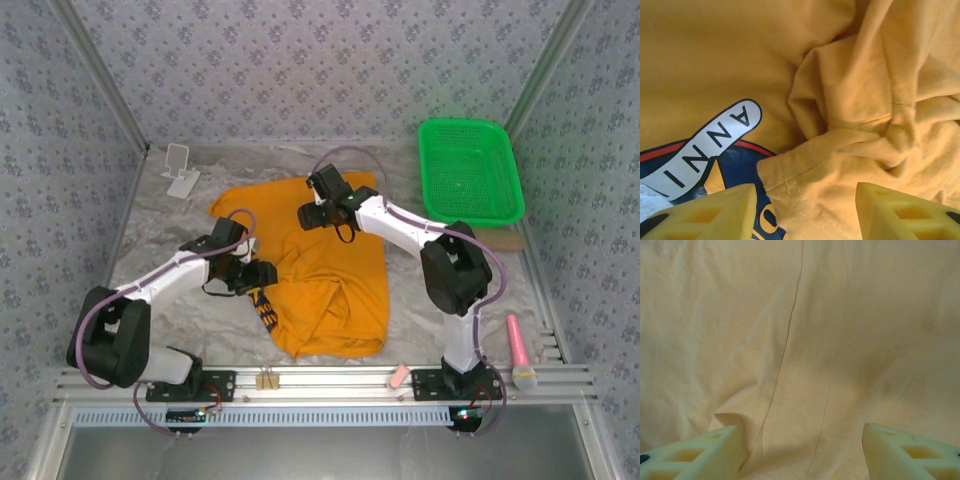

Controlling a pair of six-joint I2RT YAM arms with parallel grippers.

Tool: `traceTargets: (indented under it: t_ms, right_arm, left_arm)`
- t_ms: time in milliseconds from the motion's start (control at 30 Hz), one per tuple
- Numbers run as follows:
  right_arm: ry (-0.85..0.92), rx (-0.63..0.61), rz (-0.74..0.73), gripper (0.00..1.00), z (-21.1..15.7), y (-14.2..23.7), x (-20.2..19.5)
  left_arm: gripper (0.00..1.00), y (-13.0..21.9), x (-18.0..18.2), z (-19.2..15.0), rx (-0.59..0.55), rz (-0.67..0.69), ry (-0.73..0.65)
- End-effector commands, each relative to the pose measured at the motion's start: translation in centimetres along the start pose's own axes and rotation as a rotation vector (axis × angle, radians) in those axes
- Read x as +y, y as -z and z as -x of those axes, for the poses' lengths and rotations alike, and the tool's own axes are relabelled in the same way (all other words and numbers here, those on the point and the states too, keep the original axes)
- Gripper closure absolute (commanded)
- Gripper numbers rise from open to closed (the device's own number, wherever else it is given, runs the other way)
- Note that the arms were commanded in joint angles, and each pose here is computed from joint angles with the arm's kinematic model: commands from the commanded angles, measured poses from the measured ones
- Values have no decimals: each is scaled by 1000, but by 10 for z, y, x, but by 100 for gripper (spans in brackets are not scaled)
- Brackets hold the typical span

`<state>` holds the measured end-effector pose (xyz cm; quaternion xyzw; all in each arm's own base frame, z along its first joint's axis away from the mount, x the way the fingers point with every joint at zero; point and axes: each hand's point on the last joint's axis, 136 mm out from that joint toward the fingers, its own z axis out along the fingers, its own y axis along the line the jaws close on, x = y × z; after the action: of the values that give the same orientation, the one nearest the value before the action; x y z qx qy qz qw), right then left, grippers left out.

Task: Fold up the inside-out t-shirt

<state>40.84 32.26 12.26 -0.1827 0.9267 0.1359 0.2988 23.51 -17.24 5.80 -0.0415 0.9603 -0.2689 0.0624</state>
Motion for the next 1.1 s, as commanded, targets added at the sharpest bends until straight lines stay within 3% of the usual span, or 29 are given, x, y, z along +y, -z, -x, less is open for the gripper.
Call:
traceTargets:
  t_ms: [0, 33, 133, 167, 200, 333, 467, 800, 1067]
  right_arm:
    - [31, 5, 12, 34, 4, 19, 4]
    - [29, 3, 12, 35, 5, 19, 4]
    - [13, 0, 22, 35, 5, 21, 7]
    - [13, -1, 25, 35, 6, 22, 8]
    - [14, -3, 25, 35, 5, 22, 9]
    - [18, -5, 22, 35, 6, 23, 12]
    - [6, 6, 1, 34, 8, 17, 12]
    - [-35, 21, 31, 35, 14, -6, 28]
    - [-51, 43, 48, 35, 15, -28, 34]
  left_arm:
    - [45, -7, -5, 4, -2, -38, 5]
    - [46, -10, -5, 4, 9, -44, 6]
    - [89, -15, -11, 3, 41, -80, -5]
    - [98, -16, -12, 3, 43, -86, -11]
    - [100, -15, -12, 2, 44, -80, -17]
    - [100, 3, -4, 6, -2, -9, -17]
    - [100, 20, -15, 5, -47, -47, -5]
    - [100, 35, -46, -11, -16, -63, -83]
    - [100, 56, -110, -34, 19, -224, -228]
